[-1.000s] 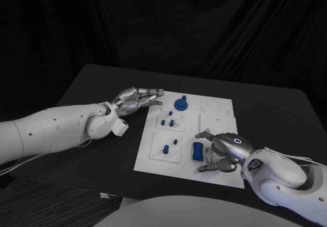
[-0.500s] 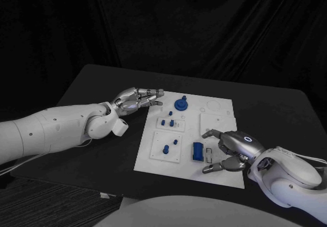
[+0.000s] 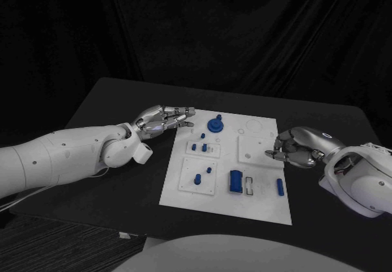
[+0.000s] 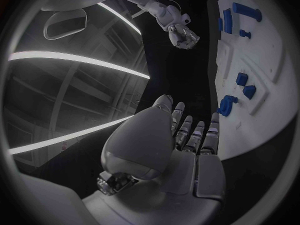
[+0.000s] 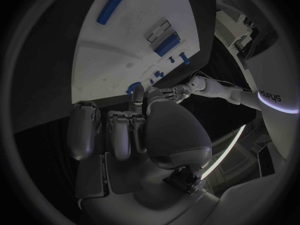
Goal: Assemble the parts on the task board
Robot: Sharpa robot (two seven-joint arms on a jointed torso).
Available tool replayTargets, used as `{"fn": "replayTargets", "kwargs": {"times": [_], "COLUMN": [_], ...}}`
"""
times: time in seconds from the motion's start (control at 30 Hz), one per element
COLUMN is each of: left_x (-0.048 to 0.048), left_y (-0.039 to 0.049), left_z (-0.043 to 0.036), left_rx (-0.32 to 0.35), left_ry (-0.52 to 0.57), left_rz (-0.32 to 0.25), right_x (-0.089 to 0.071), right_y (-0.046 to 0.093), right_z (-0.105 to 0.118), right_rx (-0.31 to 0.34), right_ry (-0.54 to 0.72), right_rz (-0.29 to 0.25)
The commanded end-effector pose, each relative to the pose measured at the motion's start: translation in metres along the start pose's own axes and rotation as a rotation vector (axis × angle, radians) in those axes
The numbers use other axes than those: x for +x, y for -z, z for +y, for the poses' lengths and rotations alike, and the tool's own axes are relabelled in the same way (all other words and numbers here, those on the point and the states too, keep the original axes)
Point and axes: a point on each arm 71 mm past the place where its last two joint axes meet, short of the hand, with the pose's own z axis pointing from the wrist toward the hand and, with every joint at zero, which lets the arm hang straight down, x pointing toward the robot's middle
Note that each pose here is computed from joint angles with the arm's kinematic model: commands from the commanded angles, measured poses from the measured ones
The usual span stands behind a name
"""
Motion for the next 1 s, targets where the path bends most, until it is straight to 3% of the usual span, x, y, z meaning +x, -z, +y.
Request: {"fn": "replayTargets", "kwargs": {"times": [0.03, 0.2, 0.5, 1.0], "left_x": [0.0013, 0.0013, 0.0022, 0.0020], "left_y": [-0.0009, -0.0006, -0.0020, -0.0016], "left_z": [-0.0006, -0.0007, -0.0006, -0.0005], "left_rx": [0.013, 0.014, 0.016, 0.015], "left_ry": [0.010, 0.010, 0.012, 0.013], "left_rz": [0.003, 0.003, 0.008, 0.008], "right_x": [0.009, 0.014, 0.021, 0.032], "right_y": [-0.002, -0.003, -0.003, -0.004], "right_z": [-0.014, -0.022, -0.027, -0.029], "right_rx": [0.148, 0.220, 0.306, 0.328], "right_ry": [0.049, 0.093, 0.148, 0.147], "right_rz": [0.169, 0.248, 0.341, 0.366]}}
